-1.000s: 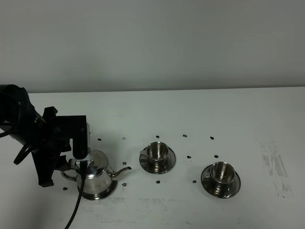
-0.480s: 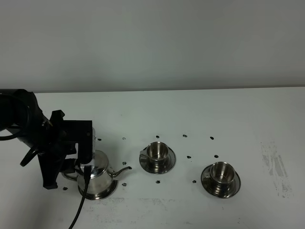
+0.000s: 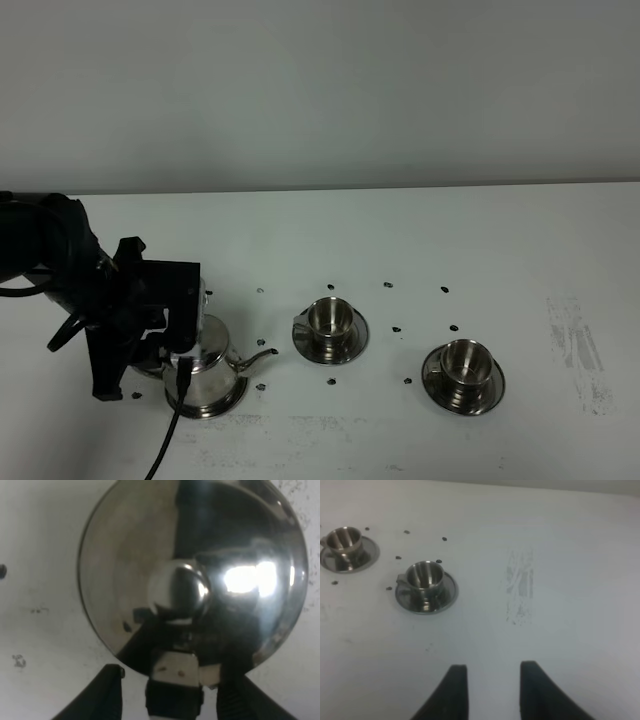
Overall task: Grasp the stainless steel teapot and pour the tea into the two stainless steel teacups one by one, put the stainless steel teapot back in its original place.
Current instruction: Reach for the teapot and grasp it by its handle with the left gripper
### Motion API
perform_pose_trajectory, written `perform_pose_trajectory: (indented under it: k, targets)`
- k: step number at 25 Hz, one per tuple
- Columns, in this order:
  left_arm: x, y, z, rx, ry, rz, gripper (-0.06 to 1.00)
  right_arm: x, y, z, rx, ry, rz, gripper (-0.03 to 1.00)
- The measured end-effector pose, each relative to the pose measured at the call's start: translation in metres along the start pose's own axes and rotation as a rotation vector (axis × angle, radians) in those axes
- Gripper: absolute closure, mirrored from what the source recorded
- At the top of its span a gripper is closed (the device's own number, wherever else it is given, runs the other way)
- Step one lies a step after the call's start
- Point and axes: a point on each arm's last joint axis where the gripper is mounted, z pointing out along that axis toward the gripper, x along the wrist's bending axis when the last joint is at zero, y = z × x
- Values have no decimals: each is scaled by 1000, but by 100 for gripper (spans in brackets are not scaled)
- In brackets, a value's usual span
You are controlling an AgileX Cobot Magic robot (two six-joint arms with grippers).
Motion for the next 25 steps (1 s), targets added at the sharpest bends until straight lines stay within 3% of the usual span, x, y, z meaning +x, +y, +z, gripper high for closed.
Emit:
perform_pose_trajectory:
  k: [11, 22, 25]
  targets:
    - [0, 4, 0, -4, 11, 55, 51, 0, 0, 0, 0, 0, -1, 72]
    - [-1, 3, 13, -3, -21, 39, 51, 0, 0, 0, 0, 0, 0, 72]
    - [-1, 4, 13, -4, -23, 2, 59, 0, 0, 0, 0, 0, 0, 72]
